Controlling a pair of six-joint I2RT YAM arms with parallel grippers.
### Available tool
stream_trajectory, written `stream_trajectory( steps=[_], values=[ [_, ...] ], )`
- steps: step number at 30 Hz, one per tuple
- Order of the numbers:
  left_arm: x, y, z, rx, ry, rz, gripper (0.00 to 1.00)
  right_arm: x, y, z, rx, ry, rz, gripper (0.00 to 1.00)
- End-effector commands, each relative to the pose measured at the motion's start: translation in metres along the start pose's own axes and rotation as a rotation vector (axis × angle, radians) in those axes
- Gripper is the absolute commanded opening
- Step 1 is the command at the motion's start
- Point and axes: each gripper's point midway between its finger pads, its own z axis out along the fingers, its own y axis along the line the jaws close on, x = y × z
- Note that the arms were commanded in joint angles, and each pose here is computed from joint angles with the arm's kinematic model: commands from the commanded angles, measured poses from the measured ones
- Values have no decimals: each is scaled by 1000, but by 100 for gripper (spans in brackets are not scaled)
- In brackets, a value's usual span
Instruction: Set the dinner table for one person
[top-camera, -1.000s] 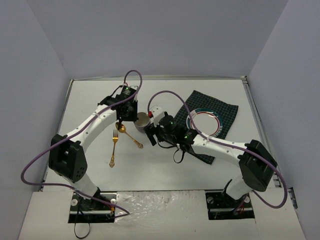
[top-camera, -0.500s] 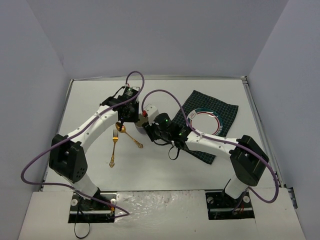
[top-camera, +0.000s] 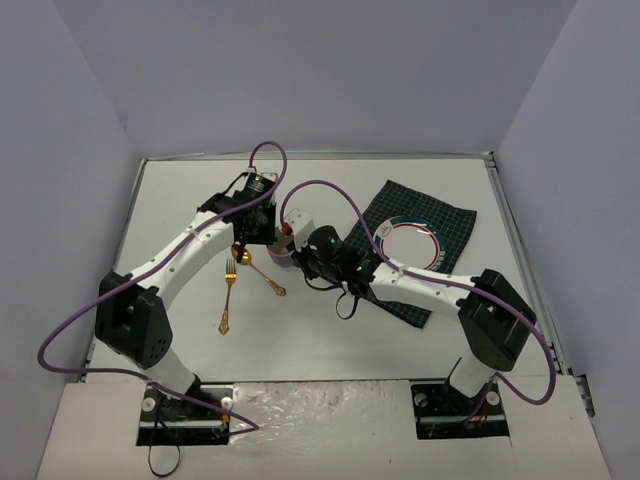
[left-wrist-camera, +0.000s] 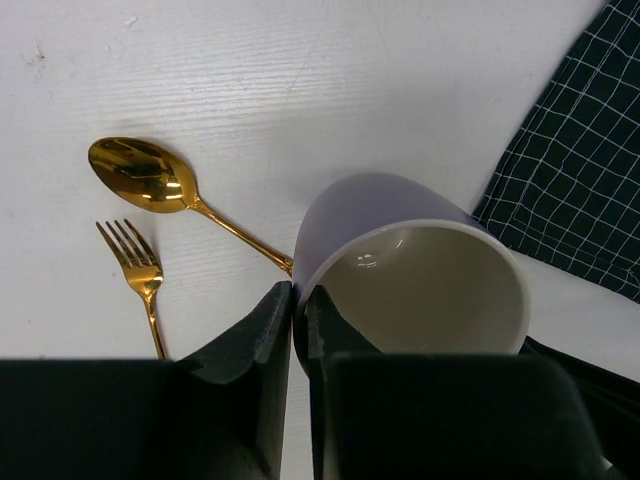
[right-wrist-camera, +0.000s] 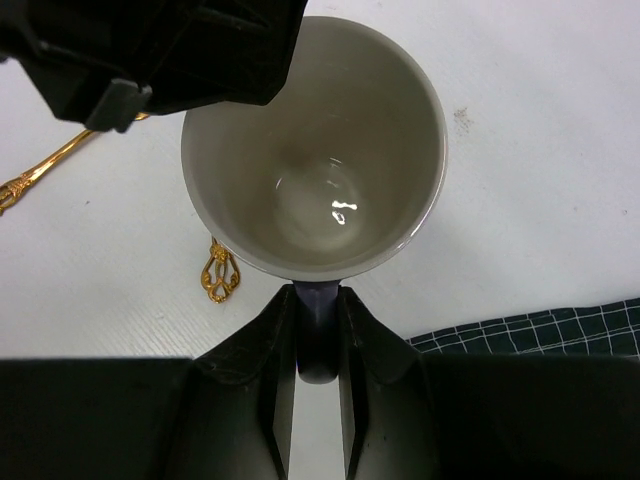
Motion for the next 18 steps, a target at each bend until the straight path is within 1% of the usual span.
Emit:
stream_trajectory(
  steps=[1,5,9,11,13,15,18],
  values=[
    [-40,-15,-60,97,-192,-38,15,-37,-12,-10,37,-122,-10,0],
    [-48,-9,-80,88,-253,-57,33,-42,-17,-23,39,-146,-20,0],
    [-60,-1,-108,85,-333,-76,44,-47,-32,-38,57,-176,-27,0],
    [-65,4,-121,79,-373,-81,48,-48,-42,-45,66,-188,-26,0],
    [-71,13,-138,70,-425,-80,50,-59,-57,-62,68,-238,-28,0],
    [-72,23,-151,60,-461,-84,52,-65,-82,-74,113,-265,-19,0],
    [-74,45,-160,26,-504,-102,58,-78,-105,-93,149,-310,-52,0]
  ],
)
